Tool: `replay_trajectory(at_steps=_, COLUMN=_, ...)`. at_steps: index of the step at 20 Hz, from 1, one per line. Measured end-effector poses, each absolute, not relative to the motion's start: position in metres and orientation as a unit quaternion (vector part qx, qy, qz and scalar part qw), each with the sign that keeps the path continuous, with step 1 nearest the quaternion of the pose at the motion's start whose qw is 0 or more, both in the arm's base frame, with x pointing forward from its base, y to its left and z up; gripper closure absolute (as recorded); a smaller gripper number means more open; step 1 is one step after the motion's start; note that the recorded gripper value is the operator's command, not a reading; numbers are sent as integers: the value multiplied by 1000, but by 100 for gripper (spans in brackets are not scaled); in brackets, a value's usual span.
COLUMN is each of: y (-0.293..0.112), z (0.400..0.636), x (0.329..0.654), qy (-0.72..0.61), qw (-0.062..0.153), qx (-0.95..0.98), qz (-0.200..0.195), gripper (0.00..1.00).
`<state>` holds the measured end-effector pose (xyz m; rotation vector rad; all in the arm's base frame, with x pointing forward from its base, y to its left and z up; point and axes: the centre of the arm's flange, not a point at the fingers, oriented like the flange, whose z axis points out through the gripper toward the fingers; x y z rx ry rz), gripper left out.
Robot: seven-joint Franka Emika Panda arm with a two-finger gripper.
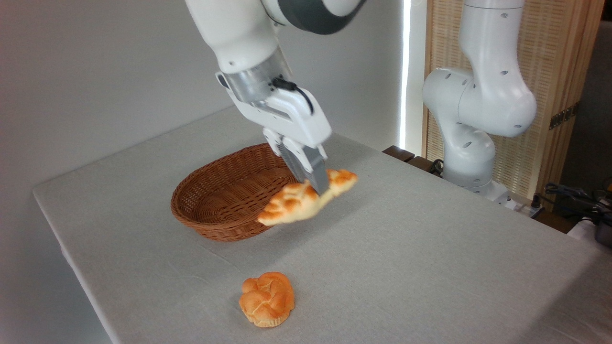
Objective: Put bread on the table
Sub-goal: 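Lift the braided bread out of the basket and lower it beside the bun, then open the gripper and release the braided bread on the table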
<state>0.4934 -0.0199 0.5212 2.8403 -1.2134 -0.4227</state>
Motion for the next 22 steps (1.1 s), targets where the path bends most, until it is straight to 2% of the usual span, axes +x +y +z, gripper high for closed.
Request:
replay_trajectory(at_steps=4, y=7, z=482, x=483, qy=-407, qw=6, qx=894, qz=-186, gripper=67)
replay_trajectory(at_steps=5, y=9, z=472, x=481, qy=-411, qw=4, qx=890, qz=-196, gripper=61)
replay_trajectory(at_steps=6, y=12, z=466, x=480, qy=-410, qw=2, qx=890, qz=-202, gripper=44)
replay_trajectory(at_steps=7, y=20, z=462, x=480, qy=-405, qw=1, qx=892, qz=-204, gripper=15)
replay_trajectory(at_steps=9, y=38, z=462, x=481, qy=-391, qw=1, qx=899, qz=-195, gripper=2)
replay_trajectory(at_steps=14, y=63, z=464, x=482, qy=-372, qw=3, qx=910, qz=-183, gripper=0)
replay_trajectory(at_steps=22, y=65, z=468, x=489, qy=-367, qw=-9, qx=917, qz=-157, gripper=0)
